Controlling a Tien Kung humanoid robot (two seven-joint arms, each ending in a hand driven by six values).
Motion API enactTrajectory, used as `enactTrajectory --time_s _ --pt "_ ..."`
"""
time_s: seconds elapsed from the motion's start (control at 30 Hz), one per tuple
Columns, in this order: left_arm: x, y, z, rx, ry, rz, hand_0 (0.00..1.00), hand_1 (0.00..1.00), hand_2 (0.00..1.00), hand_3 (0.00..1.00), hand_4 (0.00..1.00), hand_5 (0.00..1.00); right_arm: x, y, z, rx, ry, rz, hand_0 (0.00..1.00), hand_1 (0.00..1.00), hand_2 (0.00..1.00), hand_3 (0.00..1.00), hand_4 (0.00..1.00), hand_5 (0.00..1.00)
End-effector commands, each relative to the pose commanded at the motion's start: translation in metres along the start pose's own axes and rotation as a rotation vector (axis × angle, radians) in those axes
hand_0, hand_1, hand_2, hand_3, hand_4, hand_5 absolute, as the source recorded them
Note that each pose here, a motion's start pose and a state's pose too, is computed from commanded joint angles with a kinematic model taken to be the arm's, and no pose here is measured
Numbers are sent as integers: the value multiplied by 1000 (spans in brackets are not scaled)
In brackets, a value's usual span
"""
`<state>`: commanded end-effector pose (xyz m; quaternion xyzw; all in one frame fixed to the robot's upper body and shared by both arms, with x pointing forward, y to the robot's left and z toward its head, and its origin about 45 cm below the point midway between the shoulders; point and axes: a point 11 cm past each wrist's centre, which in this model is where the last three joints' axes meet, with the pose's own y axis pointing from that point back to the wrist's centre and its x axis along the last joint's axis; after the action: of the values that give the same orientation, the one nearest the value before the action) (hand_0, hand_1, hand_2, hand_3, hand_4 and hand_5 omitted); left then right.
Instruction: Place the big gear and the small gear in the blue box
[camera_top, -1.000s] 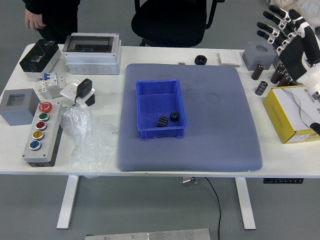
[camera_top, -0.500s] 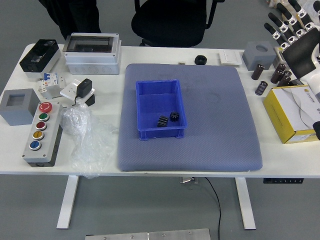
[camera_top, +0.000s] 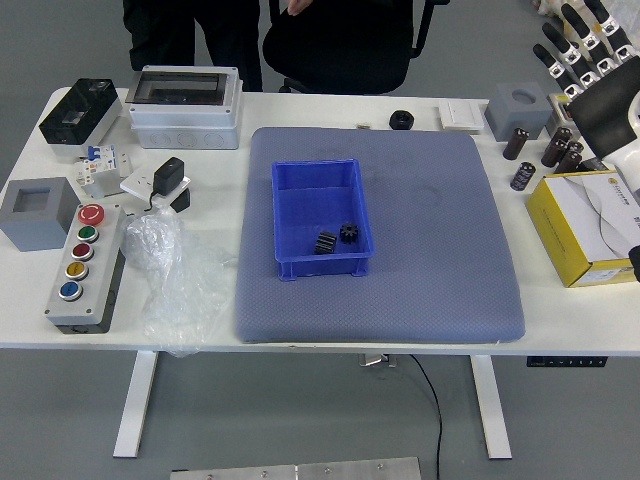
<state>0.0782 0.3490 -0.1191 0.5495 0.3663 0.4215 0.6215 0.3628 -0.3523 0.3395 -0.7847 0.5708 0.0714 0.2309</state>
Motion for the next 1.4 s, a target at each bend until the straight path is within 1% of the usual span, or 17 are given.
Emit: enactTrajectory --time_s 0.8,0.93,0.97,1.0,1.07,1.17,1.23,1.3,1.4 --pt "1 0 -1 0 2 1 859 837 840 848 756 691 5 4 2 -13 40 10 998 924 984 950 818 998" --pt "1 1 1 -6 -2 1 859 837 840 848 756 691 5 4 -1 -15 74 15 998 921 982 948 821 998" --pt "1 1 2 -13 -6 -2 859 837 840 848 756 691 6 3 -2 -18 92 20 998 921 982 948 821 998" --pt "0 2 9 -36 -24 -17 859 837 840 848 756 691 9 2 -6 -27 148 34 998 921 982 948 821 998" --pt "0 3 13 -49 -34 -22 859 837 840 848 756 691 10 2 -7 -31 172 37 998 921 982 948 821 998" --pt "3 8 34 -108 -76 -36 859 840 843 850 755 690 11 0 -11 -46 248 45 998 924 983 946 820 998" --pt "7 11 48 -146 -103 -35 859 840 843 850 755 690 13 -1 -14 -57 297 56 998 924 983 946 820 998" --pt "11 15 58 -173 -121 -27 859 838 841 849 756 691 14 -2 -16 -70 348 63 998 921 982 938 820 998" --pt "17 18 65 -190 -146 -10 859 838 841 849 756 691 15 -3 -18 -86 421 66 998 921 982 938 820 998"
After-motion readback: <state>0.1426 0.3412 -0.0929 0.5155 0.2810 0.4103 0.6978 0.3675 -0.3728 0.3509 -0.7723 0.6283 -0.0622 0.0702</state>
